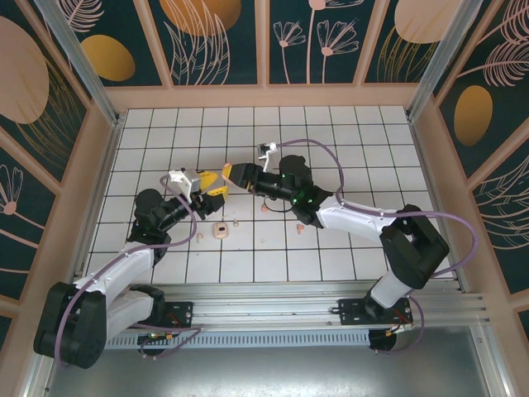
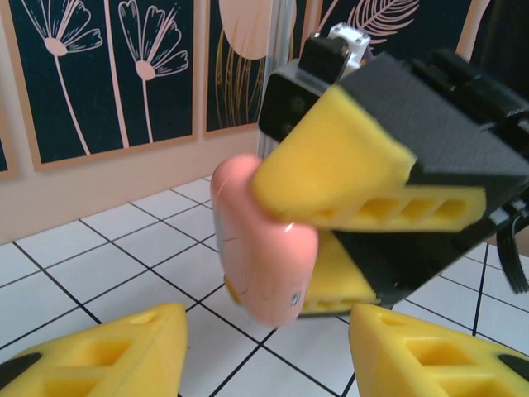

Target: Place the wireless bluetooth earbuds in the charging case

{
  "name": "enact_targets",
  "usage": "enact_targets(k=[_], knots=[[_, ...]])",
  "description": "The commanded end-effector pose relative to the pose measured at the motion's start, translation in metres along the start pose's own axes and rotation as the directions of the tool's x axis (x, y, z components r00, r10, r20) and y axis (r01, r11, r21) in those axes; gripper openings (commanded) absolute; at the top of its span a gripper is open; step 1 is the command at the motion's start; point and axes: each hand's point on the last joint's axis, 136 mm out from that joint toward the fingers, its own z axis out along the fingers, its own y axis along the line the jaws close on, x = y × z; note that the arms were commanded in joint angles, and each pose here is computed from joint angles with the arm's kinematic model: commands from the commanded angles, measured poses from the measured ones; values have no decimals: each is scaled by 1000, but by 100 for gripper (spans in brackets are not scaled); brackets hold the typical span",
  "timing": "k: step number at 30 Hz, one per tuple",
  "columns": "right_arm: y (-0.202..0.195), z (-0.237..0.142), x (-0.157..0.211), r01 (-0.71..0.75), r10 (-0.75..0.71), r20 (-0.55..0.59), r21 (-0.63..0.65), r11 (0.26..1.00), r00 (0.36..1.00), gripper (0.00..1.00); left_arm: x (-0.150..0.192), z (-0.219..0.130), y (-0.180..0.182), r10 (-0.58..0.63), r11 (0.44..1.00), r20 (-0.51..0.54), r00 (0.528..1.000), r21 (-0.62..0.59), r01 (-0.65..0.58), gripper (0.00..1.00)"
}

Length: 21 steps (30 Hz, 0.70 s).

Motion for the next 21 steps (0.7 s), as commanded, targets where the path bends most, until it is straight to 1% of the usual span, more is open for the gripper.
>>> enact_targets(k=[1,6,8,10,13,15,19,21], knots=[[25,8,-5,17,-17,9,-82,996,1000,55,-17,-1,-9,62,997,60,996,32,-64,51],[30,13,-2,23,-23,-2,-96,995,1000,55,-22,-2,-5,57,998,71,996,1,-57,42],[33,14,-1,25,-26,-3,-100,995,1000,55,-23,-2,-4,54,999,72,996,-8,-54,42],[33,14,0,25,-25,-5,-100,995,1000,55,-22,-2,-2,53,999,72,996,-13,-52,45],[35,15,2,24,-26,-9,-105,994,1000,55,-21,-1,-2,46,999,69,997,-13,-45,46],[36,16,4,26,-28,-15,-109,994,999,55,-21,-1,-1,42,999,68,997,-16,-41,46],[37,17,7,25,-28,-25,-110,994,999,55,-22,-1,5,20,999,65,998,-51,-17,40],[36,18,9,24,-27,-29,-109,994,999,54,-23,-1,6,13,998,69,998,-55,-9,40]])
